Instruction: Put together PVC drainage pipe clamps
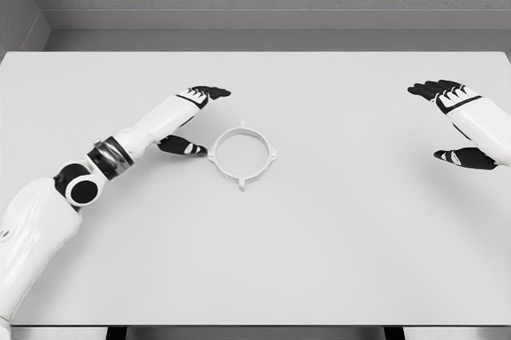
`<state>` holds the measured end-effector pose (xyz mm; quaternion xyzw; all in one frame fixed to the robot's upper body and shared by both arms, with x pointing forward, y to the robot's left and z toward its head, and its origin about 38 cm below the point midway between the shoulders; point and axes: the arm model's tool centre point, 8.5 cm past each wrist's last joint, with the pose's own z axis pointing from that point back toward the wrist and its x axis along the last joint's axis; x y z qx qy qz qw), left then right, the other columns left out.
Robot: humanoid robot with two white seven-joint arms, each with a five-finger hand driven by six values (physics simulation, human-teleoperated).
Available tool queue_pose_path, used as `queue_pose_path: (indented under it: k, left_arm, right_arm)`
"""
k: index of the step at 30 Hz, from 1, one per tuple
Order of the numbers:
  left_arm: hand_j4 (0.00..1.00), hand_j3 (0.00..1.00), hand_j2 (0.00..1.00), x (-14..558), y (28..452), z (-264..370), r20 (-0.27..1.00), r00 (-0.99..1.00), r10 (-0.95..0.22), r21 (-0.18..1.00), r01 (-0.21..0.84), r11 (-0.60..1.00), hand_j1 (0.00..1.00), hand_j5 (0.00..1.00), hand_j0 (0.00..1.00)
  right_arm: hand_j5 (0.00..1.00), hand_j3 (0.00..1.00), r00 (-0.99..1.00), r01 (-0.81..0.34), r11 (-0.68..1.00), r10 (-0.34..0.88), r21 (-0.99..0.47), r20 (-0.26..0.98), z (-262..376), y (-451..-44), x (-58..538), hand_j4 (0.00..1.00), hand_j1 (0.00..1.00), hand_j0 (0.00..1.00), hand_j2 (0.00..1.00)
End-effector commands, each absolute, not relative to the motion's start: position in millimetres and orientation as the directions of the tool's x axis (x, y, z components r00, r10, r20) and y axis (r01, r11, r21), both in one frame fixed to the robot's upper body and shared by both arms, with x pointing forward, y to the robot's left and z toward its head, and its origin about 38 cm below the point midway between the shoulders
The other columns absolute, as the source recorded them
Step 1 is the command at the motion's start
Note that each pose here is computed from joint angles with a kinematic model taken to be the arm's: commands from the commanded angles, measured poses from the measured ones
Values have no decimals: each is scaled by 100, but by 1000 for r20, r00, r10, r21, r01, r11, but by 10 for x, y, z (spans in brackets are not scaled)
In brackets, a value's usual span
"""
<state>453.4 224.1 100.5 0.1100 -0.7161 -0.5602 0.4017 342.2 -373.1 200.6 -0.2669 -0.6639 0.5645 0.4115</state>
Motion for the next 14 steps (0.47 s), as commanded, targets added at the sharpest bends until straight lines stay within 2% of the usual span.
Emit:
queue_pose_path:
  k: [1, 4, 9, 14]
  left_arm:
    - [100, 100, 100, 4556, 2397, 1054, 443, -641, -627, 895, 278, 348, 100, 100, 100]
    - [100, 100, 100, 4604, 2819, 1218, 377, -622, -686, 926, 241, 291, 100, 100, 100]
    - [100, 100, 100, 4543, 3824, 1617, 243, -531, -812, 970, 160, 186, 100, 100, 100]
    - [100, 100, 100, 4513, 4059, 1730, 211, -503, -838, 977, 142, 161, 100, 100, 100]
  right_arm:
    - [100, 100, -520, -110, 227, 817, -968, 251, 2010, -3729, 3422, 100, 100, 100, 100]
    - [100, 100, -519, -109, 227, 817, -968, 251, 2012, -3733, 3422, 100, 100, 100, 100]
    - [100, 100, -519, -109, 229, 817, -967, 252, 2010, -3730, 3422, 100, 100, 100, 100]
    - [100, 100, -519, -109, 229, 817, -967, 252, 2010, -3730, 3422, 100, 100, 100, 100]
